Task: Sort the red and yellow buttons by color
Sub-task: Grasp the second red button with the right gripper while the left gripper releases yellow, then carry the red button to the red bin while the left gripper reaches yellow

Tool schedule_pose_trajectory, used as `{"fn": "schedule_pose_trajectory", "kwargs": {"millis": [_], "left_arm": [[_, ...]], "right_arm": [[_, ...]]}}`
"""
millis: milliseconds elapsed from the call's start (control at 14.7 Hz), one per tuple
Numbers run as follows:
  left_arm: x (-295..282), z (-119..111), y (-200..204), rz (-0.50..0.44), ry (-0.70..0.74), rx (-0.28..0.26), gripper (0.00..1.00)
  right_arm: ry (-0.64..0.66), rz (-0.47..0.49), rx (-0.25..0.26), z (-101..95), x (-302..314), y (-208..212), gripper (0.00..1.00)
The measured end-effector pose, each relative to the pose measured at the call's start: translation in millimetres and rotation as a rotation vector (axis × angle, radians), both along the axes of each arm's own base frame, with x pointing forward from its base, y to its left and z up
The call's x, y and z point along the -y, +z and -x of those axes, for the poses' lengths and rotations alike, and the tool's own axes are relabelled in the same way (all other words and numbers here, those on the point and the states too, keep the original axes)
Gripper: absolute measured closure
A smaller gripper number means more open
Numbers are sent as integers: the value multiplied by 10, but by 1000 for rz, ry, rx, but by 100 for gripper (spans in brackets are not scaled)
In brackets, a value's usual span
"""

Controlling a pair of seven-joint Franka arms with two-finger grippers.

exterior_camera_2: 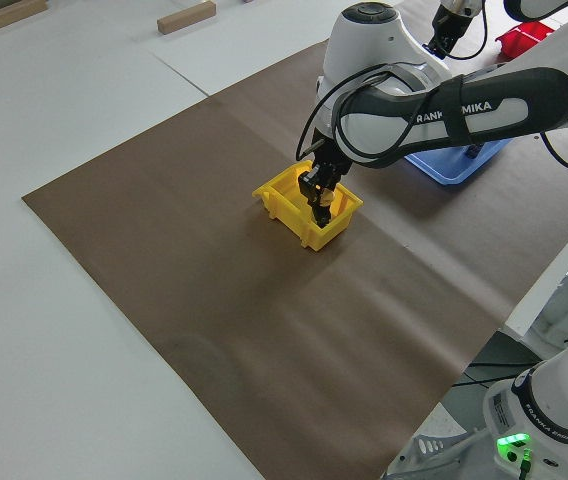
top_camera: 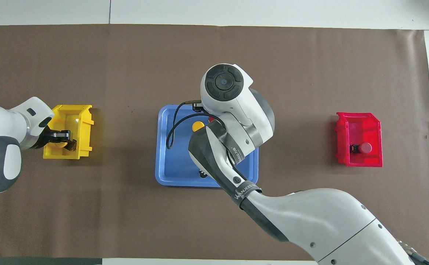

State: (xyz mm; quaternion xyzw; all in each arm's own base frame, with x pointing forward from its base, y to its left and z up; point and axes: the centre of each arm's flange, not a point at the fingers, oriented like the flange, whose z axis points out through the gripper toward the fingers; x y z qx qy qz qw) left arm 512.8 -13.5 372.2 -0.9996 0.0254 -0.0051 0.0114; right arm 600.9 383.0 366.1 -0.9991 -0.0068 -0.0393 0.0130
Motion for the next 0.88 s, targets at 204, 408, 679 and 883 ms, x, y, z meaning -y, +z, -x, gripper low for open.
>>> {"fn": "schedule_pose_trajectory", "kwargs": {"millis": [204, 408, 679, 883], "left_arm": [[-11, -5, 4, 0, 2, 5, 41], [-18, -14, 15, 0, 5, 10, 24], [0, -136, 214, 2, 1, 57, 0], [8, -317, 541, 3, 0, 98, 0]], "right_arm": [[1, -5, 6, 16, 3, -39, 33], [2, -6, 8, 30, 6, -80, 33], [4, -8, 11, 61, 19, -103, 34], [6, -9, 12, 99, 23, -134, 35]]}}
